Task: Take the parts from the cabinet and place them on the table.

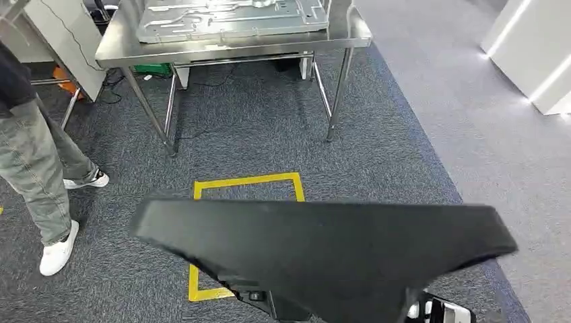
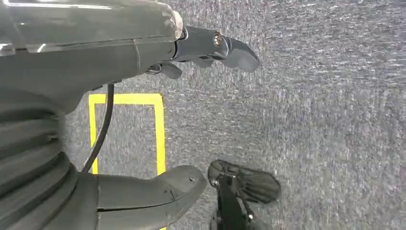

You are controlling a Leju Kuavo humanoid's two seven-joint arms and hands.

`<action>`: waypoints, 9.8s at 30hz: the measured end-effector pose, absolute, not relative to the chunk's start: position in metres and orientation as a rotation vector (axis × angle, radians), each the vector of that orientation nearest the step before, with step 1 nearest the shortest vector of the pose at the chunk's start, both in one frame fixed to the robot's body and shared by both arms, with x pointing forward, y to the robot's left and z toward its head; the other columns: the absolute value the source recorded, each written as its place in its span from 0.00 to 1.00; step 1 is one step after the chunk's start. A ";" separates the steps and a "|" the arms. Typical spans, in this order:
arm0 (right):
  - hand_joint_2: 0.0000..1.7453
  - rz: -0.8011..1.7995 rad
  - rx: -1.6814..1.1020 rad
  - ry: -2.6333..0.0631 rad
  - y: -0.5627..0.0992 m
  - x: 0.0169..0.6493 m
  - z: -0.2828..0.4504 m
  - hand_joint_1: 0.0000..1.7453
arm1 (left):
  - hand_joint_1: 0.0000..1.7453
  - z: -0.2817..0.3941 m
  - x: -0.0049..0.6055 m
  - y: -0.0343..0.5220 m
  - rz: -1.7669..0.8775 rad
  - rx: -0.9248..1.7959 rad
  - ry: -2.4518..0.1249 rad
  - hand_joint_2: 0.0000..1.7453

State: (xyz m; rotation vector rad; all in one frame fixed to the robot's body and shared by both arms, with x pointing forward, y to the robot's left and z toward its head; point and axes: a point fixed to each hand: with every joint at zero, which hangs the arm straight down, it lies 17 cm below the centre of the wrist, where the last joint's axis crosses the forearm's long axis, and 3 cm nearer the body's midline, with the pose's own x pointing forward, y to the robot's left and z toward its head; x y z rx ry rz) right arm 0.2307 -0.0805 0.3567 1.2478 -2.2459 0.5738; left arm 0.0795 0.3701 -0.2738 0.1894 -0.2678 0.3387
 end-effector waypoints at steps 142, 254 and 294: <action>1.00 0.514 1.064 -2.361 -0.105 0.236 0.356 1.00 | 0.00 -0.269 0.084 0.384 0.337 0.200 -0.330 1.00; 1.00 1.406 -1.226 -1.921 -0.180 0.611 0.376 1.00 | 0.00 -0.262 0.123 0.371 0.179 0.138 -0.416 1.00; 0.00 1.410 -0.684 -1.809 -0.102 0.580 0.174 0.00 | 0.00 -0.251 0.166 0.349 0.032 0.096 -0.522 1.00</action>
